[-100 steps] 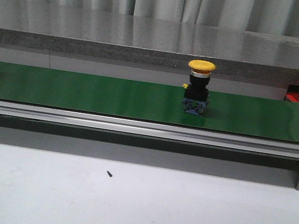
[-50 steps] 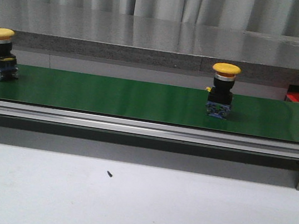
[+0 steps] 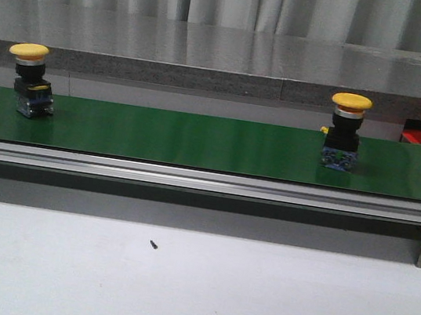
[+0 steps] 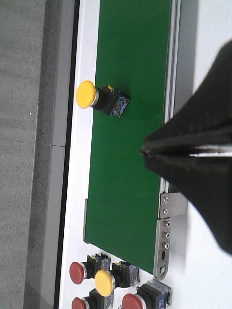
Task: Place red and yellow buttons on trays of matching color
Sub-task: 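Grasp the first yellow button at the belt's end with the right gripper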
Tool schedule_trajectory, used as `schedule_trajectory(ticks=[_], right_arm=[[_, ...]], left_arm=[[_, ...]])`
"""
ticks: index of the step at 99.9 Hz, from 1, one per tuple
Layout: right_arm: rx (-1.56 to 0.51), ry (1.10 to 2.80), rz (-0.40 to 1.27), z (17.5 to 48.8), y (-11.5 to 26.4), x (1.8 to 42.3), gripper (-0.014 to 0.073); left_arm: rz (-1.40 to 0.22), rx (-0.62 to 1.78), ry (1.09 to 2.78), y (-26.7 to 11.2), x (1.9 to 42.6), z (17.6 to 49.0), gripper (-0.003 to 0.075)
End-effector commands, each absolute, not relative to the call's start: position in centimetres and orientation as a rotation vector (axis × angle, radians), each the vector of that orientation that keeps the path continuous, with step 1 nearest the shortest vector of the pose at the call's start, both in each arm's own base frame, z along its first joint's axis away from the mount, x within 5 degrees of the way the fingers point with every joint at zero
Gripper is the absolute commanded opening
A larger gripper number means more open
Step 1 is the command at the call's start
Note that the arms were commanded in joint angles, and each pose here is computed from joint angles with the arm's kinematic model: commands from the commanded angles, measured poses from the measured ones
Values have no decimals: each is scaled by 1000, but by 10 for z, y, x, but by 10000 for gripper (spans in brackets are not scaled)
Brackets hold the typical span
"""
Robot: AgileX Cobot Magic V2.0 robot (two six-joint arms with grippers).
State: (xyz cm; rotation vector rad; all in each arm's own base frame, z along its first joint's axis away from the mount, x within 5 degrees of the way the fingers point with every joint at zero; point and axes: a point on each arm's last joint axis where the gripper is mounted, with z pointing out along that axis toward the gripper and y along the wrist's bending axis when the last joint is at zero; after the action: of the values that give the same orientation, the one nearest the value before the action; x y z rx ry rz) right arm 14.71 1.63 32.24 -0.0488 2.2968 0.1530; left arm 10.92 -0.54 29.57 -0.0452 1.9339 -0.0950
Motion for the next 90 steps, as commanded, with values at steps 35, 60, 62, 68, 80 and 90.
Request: schedule_trajectory(ticks=[35,60,62,68,80,90], right_arm=[[-42,2430,194,331,23,204,344],[-32,2350,189,338,23,214,608],[-33,2351,189,340,23,215,608],[-42,2367,187,342,23,223,608],[-87,2395,171,343,25,245,608],[-113,2412,160,340,26,265,608]], left_arm=[[-119,-49,1829,-7,111,312,-19],[-119,-49,1829,-7,111,312,-19],[-119,-49,1829,-7,111,312,-20],[-119,-49,1829,-7,111,312,-20],[-119,-49,1831,-7,112,312,-20],[-119,-49,1831,-7,112,312,-20]])
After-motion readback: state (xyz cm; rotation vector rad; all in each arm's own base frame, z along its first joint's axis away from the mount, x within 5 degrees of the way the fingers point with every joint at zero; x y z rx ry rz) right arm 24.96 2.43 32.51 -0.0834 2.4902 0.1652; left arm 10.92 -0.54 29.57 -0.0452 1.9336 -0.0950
